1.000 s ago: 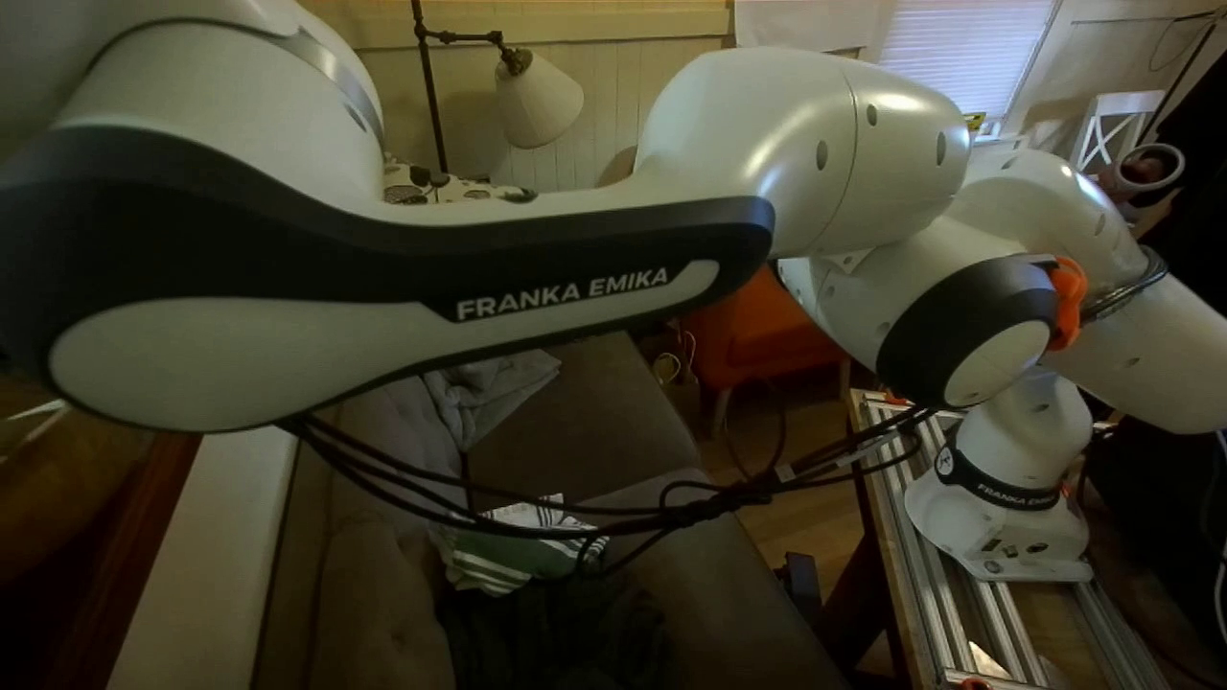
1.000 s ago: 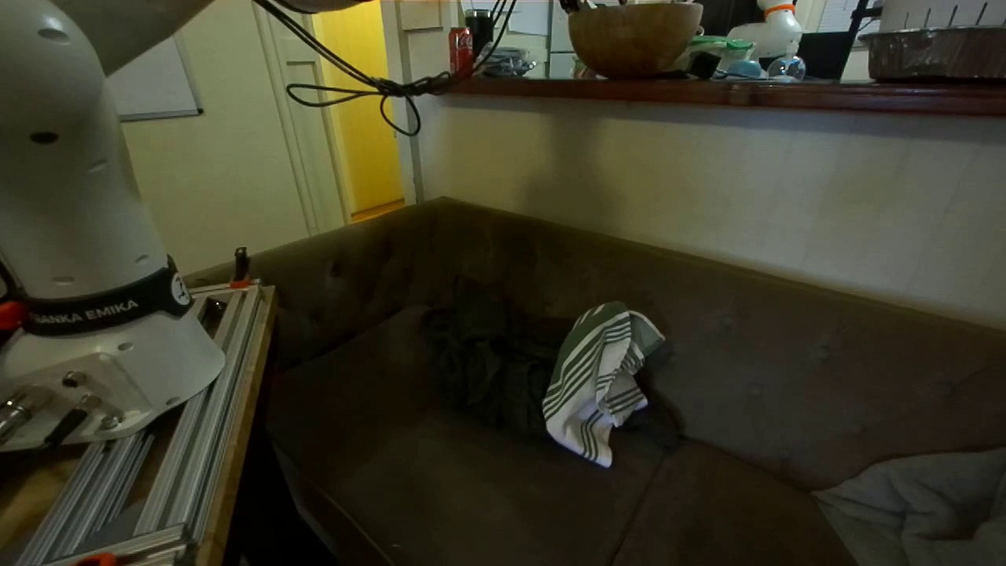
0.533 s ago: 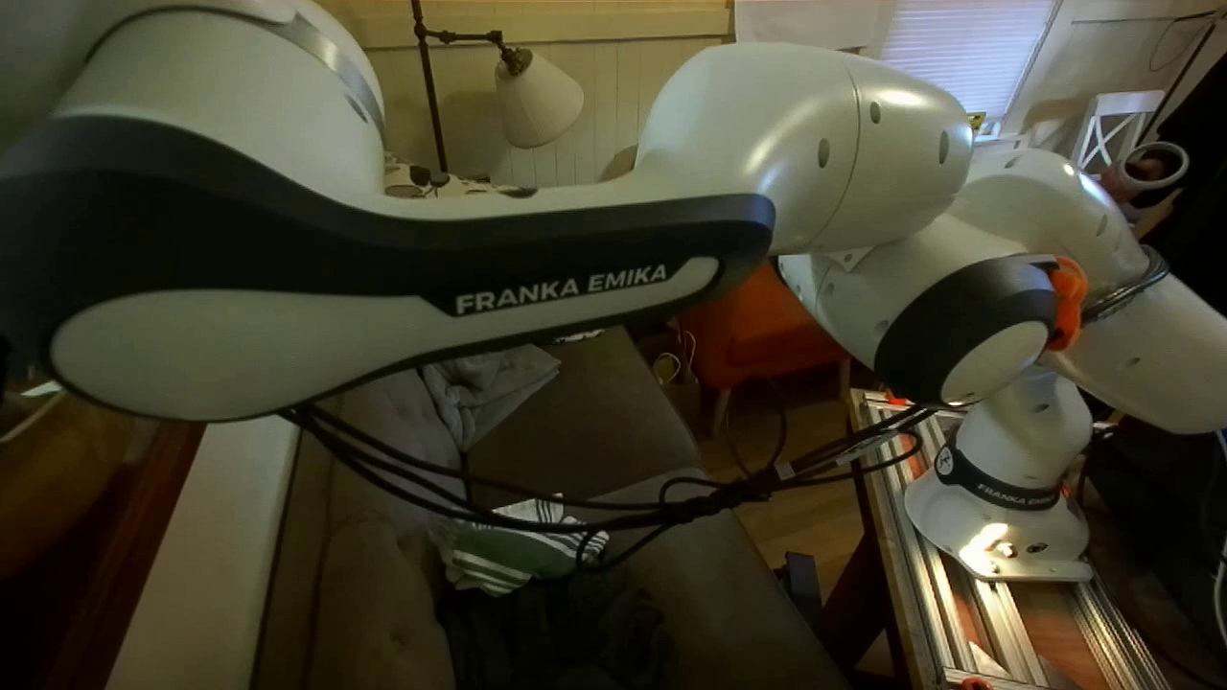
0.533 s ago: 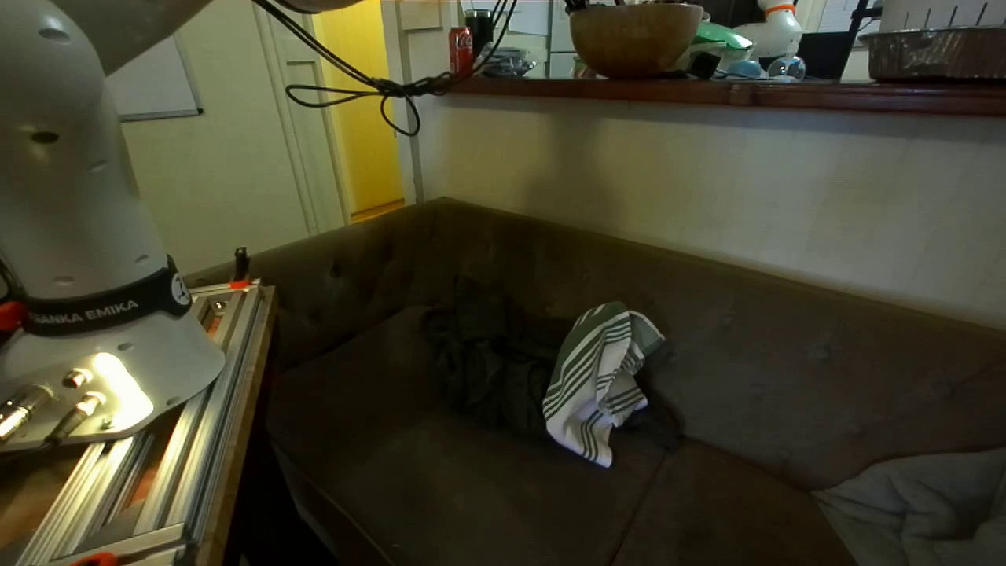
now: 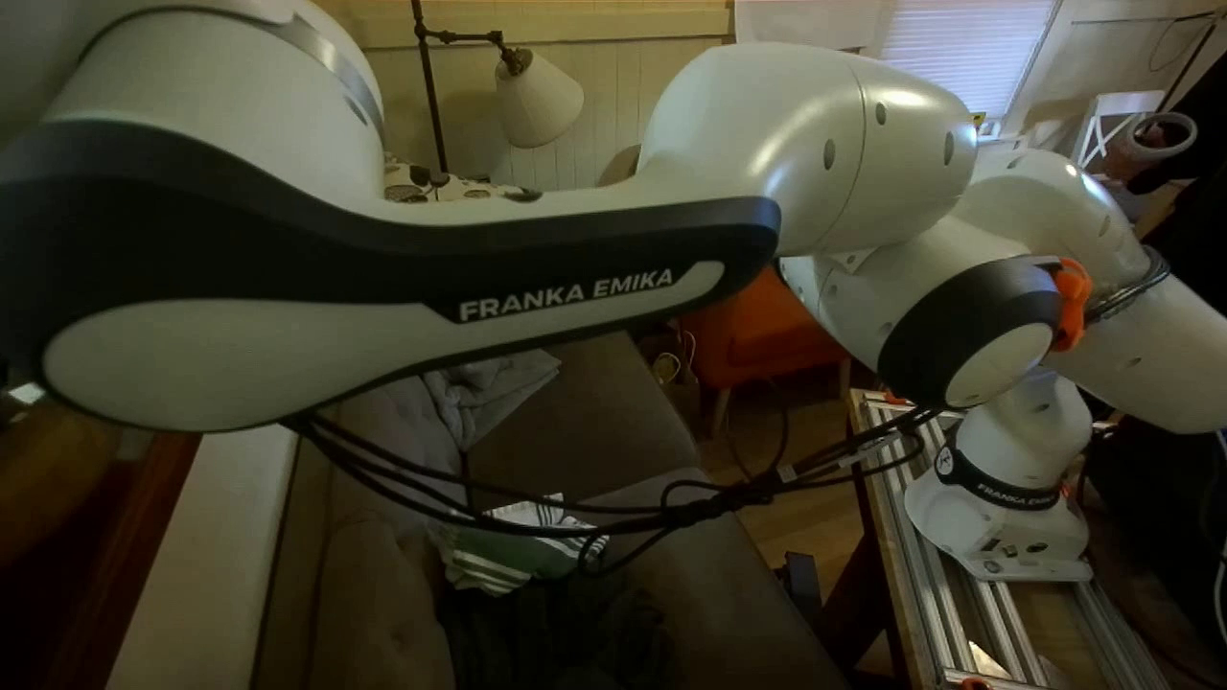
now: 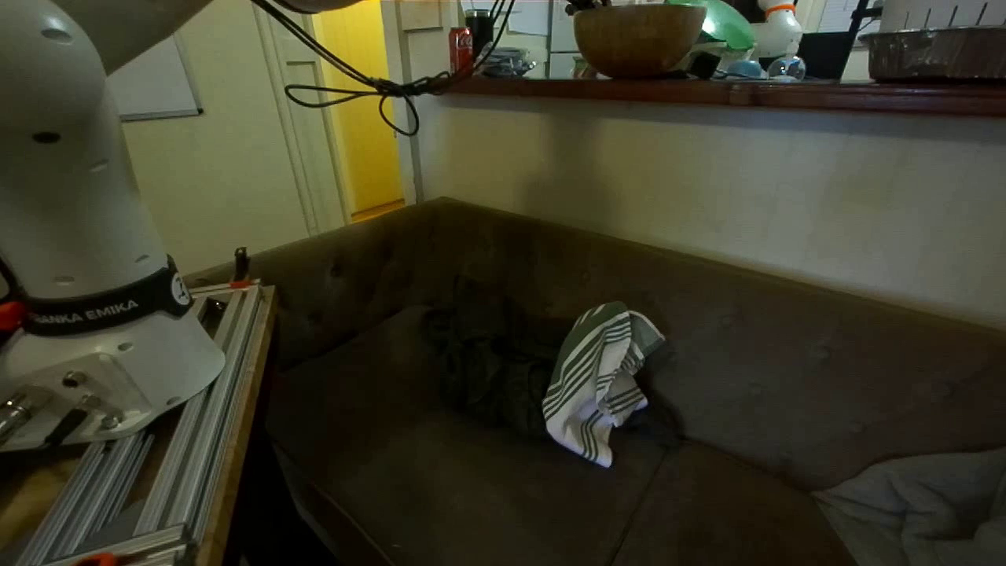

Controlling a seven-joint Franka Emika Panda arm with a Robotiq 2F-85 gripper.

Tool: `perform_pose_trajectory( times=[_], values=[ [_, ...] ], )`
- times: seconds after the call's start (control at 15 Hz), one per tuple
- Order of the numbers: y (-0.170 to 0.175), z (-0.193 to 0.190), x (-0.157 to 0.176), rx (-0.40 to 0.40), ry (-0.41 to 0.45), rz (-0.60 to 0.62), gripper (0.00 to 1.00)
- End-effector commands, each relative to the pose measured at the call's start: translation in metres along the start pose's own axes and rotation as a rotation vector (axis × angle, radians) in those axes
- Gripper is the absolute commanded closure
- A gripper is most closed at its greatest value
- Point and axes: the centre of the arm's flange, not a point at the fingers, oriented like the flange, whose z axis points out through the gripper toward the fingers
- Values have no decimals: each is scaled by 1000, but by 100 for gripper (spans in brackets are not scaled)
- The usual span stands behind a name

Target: Put the white book on the sofa.

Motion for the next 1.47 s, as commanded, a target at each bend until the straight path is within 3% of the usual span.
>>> perform_pose_trajectory(
  times=[0.0, 0.67, 1.0, 1.13, 1.2, 1.27, 1.4],
  values=[
    [8, -18, 10, -34, 44, 15, 96],
    [37, -143, 25, -139, 280, 86, 96],
    [40, -181, 34, -226, 379, 121, 96],
    [40, -186, 39, -247, 381, 124, 96],
    [38, -187, 41, -246, 374, 123, 58],
    [37, -185, 41, -223, 366, 118, 57],
    [36, -186, 39, -192, 358, 117, 44]
  ],
)
